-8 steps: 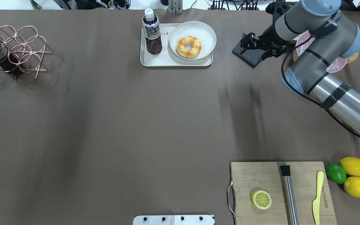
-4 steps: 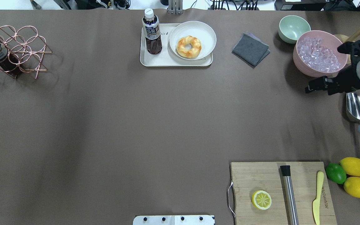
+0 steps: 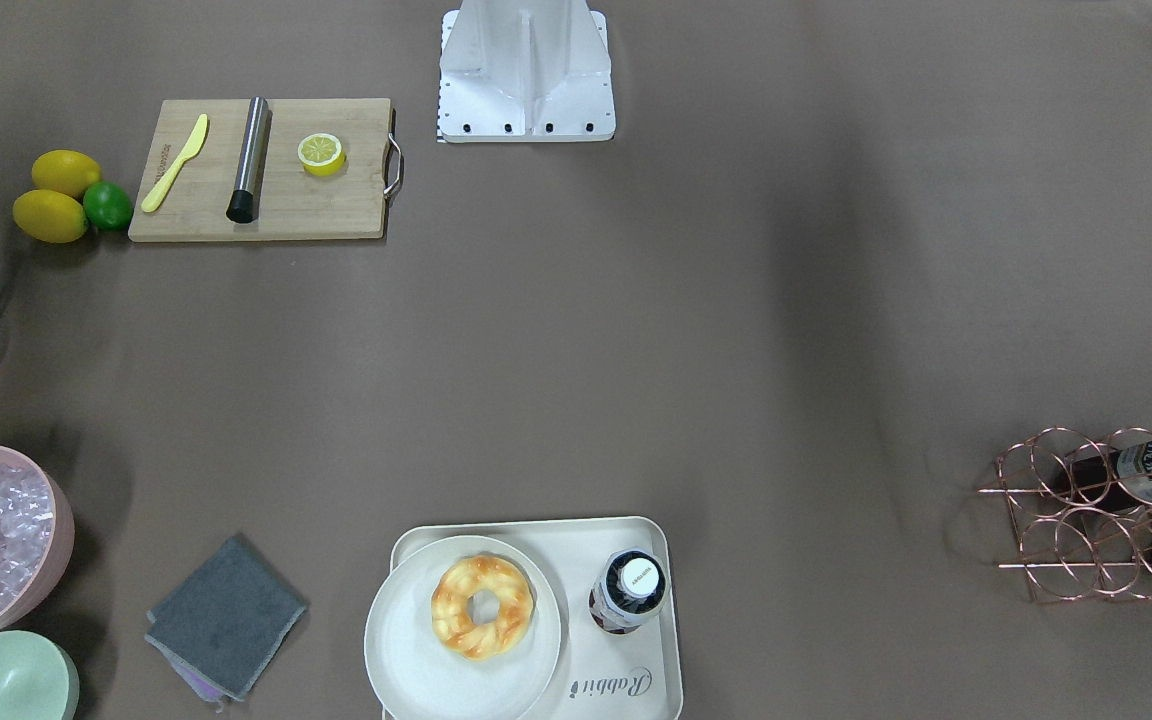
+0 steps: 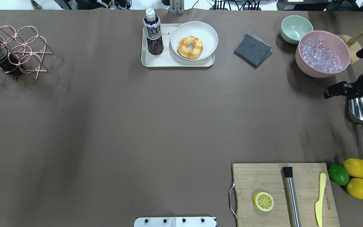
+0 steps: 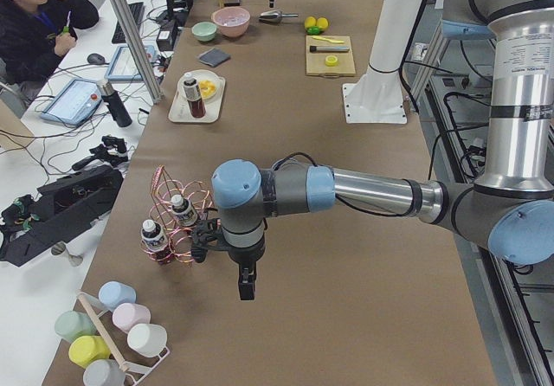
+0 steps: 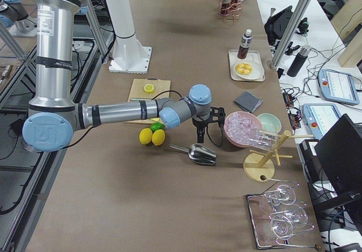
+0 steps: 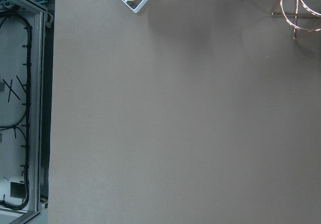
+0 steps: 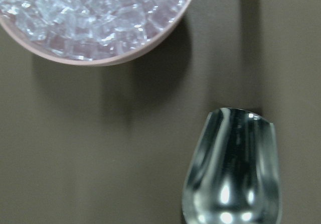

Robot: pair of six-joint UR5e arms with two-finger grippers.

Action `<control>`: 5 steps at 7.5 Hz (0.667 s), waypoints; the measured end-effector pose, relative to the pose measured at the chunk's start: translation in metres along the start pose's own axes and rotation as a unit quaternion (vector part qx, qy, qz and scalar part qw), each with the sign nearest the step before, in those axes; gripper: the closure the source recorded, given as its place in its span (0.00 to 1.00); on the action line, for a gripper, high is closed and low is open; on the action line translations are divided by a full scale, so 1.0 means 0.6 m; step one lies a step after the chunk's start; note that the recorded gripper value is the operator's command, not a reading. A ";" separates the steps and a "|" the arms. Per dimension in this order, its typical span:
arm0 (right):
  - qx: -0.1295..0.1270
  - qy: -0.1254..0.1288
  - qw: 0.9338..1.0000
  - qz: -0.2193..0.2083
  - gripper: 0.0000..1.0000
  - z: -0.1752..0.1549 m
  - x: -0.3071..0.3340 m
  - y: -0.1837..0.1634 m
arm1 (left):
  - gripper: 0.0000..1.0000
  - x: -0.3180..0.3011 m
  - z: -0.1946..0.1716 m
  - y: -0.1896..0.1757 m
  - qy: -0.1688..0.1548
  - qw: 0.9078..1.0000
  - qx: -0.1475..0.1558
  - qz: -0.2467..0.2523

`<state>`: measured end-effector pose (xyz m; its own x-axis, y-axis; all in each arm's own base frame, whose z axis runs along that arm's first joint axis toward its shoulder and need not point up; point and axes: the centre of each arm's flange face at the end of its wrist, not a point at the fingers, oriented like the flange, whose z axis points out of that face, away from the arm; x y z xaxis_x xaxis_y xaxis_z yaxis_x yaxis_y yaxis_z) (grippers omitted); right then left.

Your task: Place donut on tray

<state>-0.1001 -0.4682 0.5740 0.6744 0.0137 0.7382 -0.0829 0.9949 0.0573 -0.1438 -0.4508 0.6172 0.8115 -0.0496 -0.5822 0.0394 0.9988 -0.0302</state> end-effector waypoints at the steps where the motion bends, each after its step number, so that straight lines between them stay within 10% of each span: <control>1: -0.010 0.012 1.000 -0.007 0.00 -0.031 0.060 -0.002 | 0.02 0.000 0.000 0.000 0.000 1.000 0.000 0.000; 5: -0.080 0.069 0.994 -0.035 0.00 -0.154 0.184 -0.048 | 0.02 0.004 -0.005 -0.001 0.000 1.000 0.003 0.002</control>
<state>0.0444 -0.4861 0.5916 0.7689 -0.0543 0.6370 0.0780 0.9969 -0.0092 -0.1435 -0.4515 0.6133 0.8114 -0.0452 -0.5828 0.0395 0.9990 -0.0225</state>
